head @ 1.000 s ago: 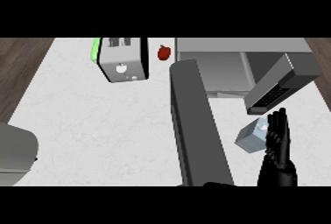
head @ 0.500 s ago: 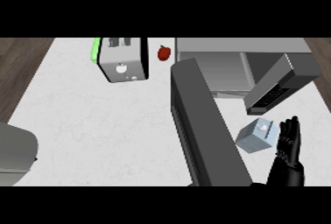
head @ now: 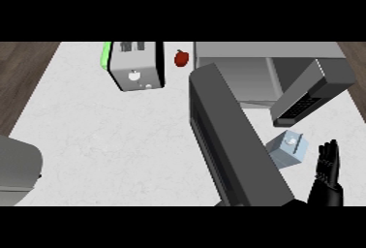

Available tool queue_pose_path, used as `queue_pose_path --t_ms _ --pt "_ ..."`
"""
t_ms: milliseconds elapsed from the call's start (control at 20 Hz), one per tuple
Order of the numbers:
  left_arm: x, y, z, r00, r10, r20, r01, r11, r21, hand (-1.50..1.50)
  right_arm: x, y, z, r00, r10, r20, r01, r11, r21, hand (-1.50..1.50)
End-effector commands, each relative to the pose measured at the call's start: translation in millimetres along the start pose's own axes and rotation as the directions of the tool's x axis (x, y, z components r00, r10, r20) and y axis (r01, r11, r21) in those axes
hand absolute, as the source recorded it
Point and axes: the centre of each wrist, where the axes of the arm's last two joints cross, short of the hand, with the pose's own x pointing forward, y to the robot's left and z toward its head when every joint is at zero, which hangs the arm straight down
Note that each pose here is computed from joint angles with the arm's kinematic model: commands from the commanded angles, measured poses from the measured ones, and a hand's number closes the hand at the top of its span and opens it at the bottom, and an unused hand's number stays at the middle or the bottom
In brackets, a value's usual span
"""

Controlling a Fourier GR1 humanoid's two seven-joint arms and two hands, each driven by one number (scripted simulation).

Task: Pick up the milk, place it into the microwave and close the microwave

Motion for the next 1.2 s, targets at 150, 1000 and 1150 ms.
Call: queue_pose_path --t_ms 150,1000,1150 --pt "7 -10 -9 1.000 0.009 0.028 -0.009 1.000 0.002 -1.50 -33 6 13 1.000 0.017 -0.010 -0.016 0.999 0.048 -1.50" --pt "-1 13 -4 0.999 0.010 0.033 -0.010 1.000 -0.015 -1.50 -104 18 -19 0.998 0.066 -0.002 -0.066 0.997 0.039 -1.50" --pt "8 8 17 1.000 0.016 0.020 -0.016 1.000 -0.001 -1.50 -118 0 -8 1.000 0.021 -0.007 -0.021 0.998 0.063 1.50"
